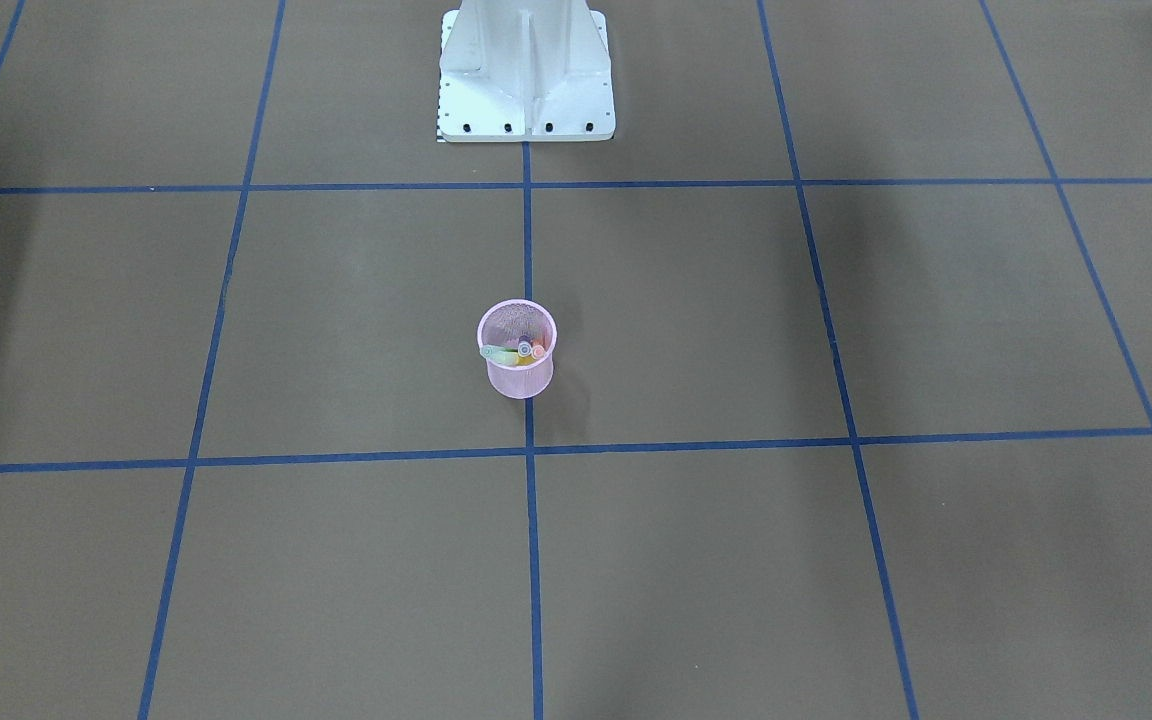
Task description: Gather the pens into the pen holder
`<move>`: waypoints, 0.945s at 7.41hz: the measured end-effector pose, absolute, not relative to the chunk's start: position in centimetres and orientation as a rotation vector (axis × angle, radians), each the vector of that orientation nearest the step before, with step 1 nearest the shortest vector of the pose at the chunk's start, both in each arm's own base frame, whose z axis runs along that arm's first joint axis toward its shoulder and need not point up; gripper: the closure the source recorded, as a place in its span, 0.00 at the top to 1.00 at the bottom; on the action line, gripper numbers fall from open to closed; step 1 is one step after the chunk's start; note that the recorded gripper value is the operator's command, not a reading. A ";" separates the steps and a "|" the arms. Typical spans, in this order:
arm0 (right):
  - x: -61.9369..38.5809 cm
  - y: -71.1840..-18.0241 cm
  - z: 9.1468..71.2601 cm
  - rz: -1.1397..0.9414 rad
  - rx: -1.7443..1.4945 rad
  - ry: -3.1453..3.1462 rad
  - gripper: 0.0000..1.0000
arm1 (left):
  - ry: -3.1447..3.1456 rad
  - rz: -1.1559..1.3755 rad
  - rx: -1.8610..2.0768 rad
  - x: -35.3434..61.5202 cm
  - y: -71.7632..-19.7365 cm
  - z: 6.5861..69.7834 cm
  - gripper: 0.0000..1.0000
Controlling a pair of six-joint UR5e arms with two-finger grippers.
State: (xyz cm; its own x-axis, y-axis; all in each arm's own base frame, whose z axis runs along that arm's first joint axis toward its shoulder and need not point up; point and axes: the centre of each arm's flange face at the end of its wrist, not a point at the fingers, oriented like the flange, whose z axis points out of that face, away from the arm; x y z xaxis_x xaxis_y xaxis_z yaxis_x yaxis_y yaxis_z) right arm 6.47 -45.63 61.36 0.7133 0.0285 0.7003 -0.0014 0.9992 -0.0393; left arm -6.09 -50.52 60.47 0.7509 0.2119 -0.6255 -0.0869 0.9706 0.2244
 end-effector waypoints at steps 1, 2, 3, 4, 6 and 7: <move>6.5 -45.7 61.3 0.016 -0.036 -0.776 1.00 | 0.704 0.164 0.186 -6.1 -50.5 60.5 1.00; 6.5 -45.7 61.3 0.016 -0.035 -0.776 1.00 | 0.705 0.163 0.184 -6.1 -50.4 60.6 1.00; 6.5 -45.8 61.2 0.015 -0.033 -0.776 1.00 | 0.707 0.162 0.178 -6.2 -50.0 61.0 1.00; 6.5 -45.9 61.1 0.015 -0.031 -0.777 1.00 | 0.714 0.160 0.173 -6.2 -49.5 61.4 1.00; 6.5 -46.1 60.9 0.013 -0.026 -0.776 1.00 | 0.729 0.159 0.173 -6.1 -49.0 61.3 1.00; 6.5 -46.2 60.7 0.012 -0.023 -0.777 1.00 | 0.731 0.159 0.174 -6.1 -49.0 61.3 1.00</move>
State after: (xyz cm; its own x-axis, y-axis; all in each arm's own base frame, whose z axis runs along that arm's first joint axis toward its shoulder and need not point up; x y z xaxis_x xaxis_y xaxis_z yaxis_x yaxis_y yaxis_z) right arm 6.48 -46.21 60.74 0.7132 0.0191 0.7007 -0.0018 0.9997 -0.0255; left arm -6.12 -48.99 61.25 0.7333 0.2047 -0.6484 -0.0835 0.9735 0.2129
